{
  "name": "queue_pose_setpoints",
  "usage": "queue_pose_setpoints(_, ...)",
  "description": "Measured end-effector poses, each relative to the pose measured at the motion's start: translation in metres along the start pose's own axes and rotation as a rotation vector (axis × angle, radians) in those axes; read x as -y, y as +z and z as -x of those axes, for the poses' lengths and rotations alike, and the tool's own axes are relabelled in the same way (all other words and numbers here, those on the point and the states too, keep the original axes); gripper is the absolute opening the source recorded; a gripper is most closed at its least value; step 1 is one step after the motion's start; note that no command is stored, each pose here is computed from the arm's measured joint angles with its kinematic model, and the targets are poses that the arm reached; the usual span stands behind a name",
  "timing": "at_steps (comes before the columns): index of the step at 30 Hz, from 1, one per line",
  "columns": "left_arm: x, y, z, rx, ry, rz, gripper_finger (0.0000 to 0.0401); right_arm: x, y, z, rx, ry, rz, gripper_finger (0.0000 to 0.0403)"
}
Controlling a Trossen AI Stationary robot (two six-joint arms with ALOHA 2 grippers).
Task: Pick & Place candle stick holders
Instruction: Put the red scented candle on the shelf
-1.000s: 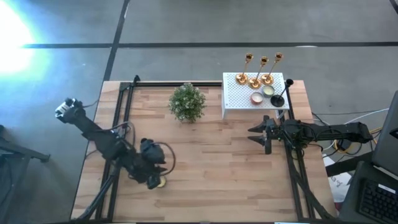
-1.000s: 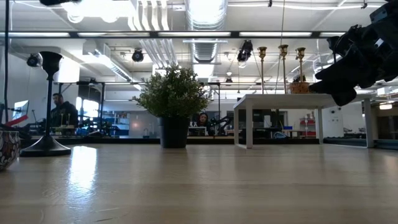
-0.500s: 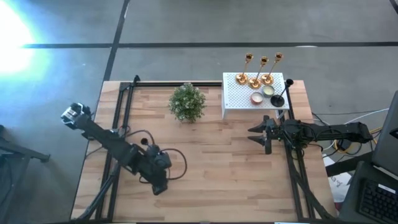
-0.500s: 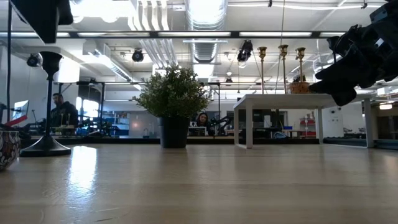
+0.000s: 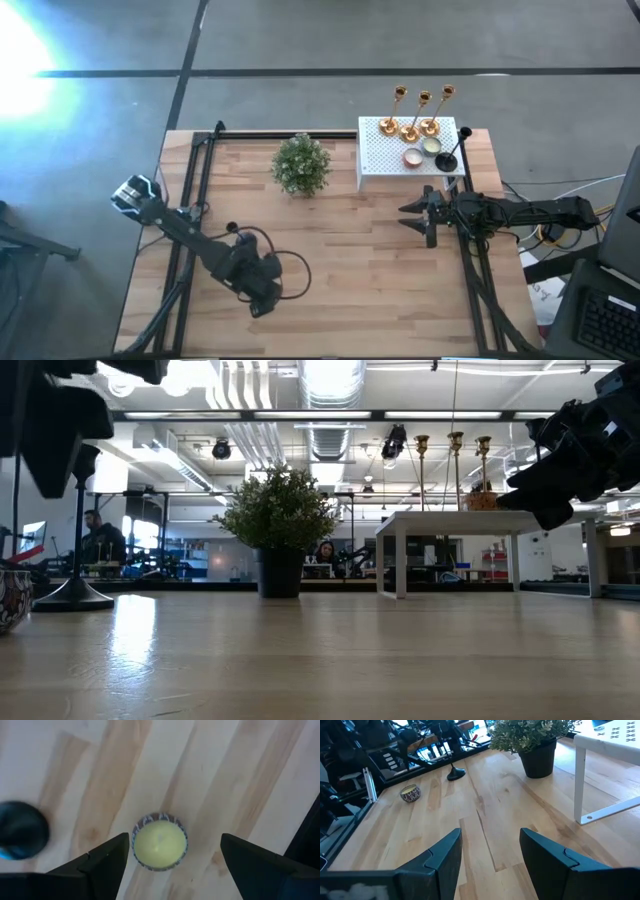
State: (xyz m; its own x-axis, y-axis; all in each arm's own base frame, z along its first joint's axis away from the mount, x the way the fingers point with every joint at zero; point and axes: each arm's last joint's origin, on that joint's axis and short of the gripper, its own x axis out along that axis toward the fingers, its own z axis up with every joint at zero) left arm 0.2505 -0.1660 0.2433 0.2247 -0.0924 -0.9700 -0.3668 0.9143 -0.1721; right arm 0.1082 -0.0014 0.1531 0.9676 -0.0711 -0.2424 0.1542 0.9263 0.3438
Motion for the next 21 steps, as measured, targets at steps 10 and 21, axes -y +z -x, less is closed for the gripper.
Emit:
queue_pose_setpoints(10,0.005,0.0,-0.023,-0.093,0.03,0.015,0.0319,0.0,0.0,0.0,0.0,-0.002,0.0,0.0192)
queue_pose_setpoints(21,-0.003,-0.009,-0.047,-0.167,0.068,0.068,0.0319,0.0,0.0,0.0,0.001,-0.001,0.0,0.0192)
